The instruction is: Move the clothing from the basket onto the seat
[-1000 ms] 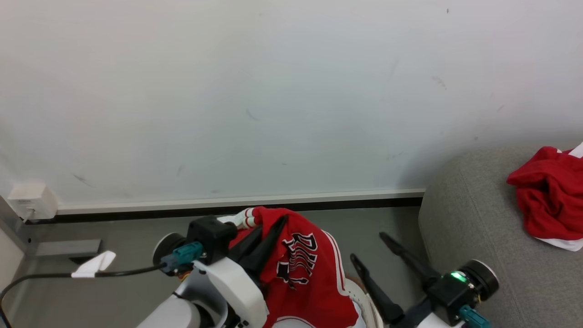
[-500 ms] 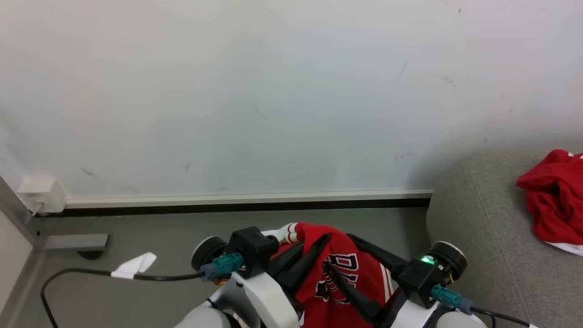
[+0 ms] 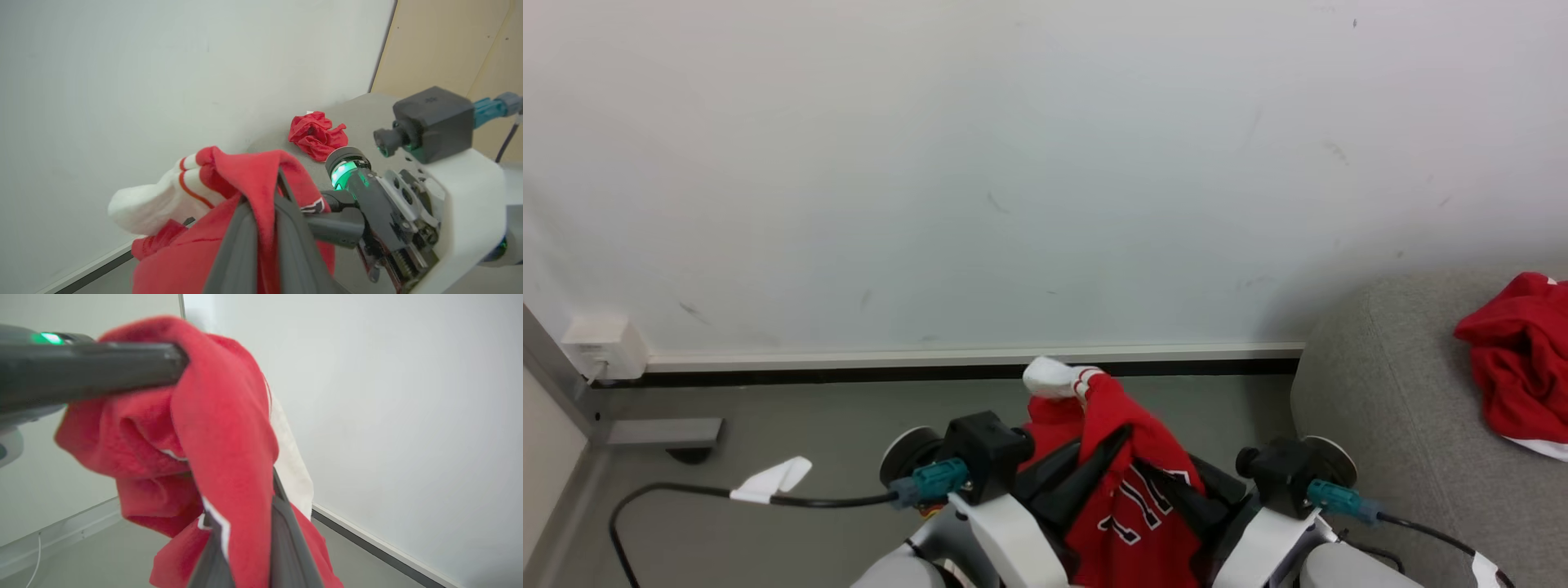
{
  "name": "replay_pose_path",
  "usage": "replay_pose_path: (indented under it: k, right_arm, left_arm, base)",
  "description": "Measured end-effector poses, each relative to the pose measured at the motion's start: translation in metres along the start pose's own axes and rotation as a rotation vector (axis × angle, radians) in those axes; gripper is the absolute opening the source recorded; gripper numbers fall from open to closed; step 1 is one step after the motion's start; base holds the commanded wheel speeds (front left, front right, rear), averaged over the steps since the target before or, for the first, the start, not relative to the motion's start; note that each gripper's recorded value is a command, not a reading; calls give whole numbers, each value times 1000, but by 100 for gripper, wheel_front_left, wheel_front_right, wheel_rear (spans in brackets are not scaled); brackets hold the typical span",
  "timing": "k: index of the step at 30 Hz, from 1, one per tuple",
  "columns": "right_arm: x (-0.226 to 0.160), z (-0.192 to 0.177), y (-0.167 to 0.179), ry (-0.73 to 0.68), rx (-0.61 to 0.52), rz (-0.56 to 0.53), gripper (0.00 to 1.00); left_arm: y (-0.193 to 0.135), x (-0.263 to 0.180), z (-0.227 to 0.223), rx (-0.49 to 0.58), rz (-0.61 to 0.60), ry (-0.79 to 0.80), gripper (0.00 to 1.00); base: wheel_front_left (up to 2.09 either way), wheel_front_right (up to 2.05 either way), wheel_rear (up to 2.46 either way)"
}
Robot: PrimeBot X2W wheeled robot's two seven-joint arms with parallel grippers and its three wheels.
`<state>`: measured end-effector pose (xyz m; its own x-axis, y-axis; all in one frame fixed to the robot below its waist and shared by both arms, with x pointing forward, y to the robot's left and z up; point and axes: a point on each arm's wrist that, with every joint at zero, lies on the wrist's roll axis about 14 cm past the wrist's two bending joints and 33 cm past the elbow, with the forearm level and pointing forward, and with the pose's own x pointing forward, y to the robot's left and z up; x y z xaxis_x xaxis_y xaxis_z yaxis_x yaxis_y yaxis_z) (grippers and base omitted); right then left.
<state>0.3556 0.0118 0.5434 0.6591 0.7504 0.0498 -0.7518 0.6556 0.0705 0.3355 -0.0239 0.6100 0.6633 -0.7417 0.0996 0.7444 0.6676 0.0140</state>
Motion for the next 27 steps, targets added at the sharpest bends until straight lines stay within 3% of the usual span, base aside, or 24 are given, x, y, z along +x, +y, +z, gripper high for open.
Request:
replay_pose_path:
  k: [1,2,3,13,27]
  right_arm:
    - [0,2,-3,-10,12,-12,0]
    - [-1,4,-7,-16,22,-27,0]
    - [-2,5,-12,-23,29,-41,0]
    - [-34,30,-69,-121,52,-239,0]
    - [-136,46,-138,-175,-25,-560,0]
  left_arm:
    - [2,0,-1,0,6,0,47]
    - [3,1,-2,0,10,0,80]
    - [5,1,-3,2,15,-1,100]
    - [4,14,-25,-24,11,27,100]
    - [-41,53,-46,-87,-150,30,100]
  base:
    - [0,0,0]
    - [0,0,0]
    - [0,0,0]
    - [0,0,0]
    - [0,0,0]
